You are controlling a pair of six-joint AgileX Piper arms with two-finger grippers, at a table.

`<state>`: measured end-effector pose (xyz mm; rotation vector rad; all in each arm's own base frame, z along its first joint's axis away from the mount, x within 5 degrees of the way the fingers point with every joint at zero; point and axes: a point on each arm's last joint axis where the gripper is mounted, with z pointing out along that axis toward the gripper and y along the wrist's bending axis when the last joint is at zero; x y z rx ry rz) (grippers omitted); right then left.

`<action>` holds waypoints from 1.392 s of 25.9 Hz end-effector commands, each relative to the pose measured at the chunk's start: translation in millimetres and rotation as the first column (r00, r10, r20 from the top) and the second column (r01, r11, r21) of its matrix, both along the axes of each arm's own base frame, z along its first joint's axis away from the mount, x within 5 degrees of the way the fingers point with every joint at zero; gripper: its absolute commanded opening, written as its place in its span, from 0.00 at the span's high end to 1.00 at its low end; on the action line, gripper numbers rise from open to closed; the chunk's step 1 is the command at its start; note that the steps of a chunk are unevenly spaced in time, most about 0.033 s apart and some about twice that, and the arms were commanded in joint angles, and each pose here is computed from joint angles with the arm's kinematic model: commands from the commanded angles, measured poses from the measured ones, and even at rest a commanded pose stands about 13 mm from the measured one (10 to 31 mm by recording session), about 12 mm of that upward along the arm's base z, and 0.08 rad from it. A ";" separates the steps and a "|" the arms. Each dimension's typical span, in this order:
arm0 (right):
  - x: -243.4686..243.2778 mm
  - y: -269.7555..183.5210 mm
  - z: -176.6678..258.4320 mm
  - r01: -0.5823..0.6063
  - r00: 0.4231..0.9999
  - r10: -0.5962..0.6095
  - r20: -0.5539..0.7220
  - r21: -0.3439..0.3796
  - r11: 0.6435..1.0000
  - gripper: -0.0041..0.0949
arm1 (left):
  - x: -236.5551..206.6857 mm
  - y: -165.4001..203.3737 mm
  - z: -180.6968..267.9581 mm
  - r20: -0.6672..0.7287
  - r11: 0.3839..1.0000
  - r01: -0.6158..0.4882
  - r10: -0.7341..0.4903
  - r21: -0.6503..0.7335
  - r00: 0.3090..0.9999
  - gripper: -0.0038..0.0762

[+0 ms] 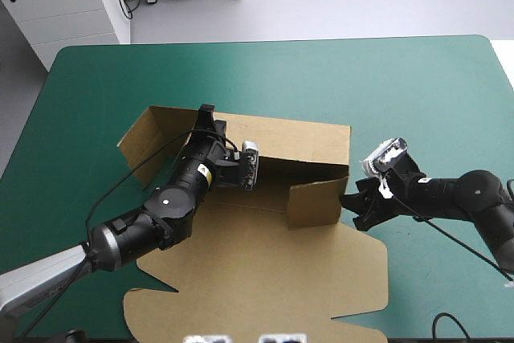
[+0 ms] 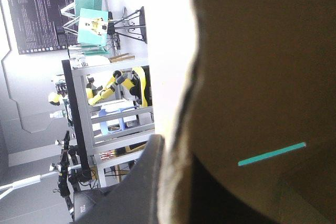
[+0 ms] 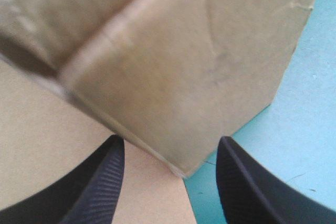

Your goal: Fold the box

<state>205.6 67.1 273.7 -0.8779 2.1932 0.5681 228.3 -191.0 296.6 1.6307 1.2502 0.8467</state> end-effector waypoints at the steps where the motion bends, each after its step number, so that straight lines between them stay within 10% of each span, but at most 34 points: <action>1: -9.5 0.2 21.0 0.014 0.998 -0.016 0.059 0.038 0.999 0.45 | -2.4 1.2 7.8 0.003 0.999 -0.008 0.008 -0.039 1.000 0.96; 27: 0.1 14.1 12.9 0.090 0.979 -0.106 0.172 0.097 0.991 0.46 | -3.8 -0.7 7.3 -0.005 0.999 0.004 -0.005 -0.044 1.000 0.96; 36: 5.3 23.8 7.2 0.113 0.981 -0.128 0.149 0.105 0.988 0.83 | -5.0 -0.7 4.8 -0.052 0.995 -0.025 0.020 -0.097 0.998 0.96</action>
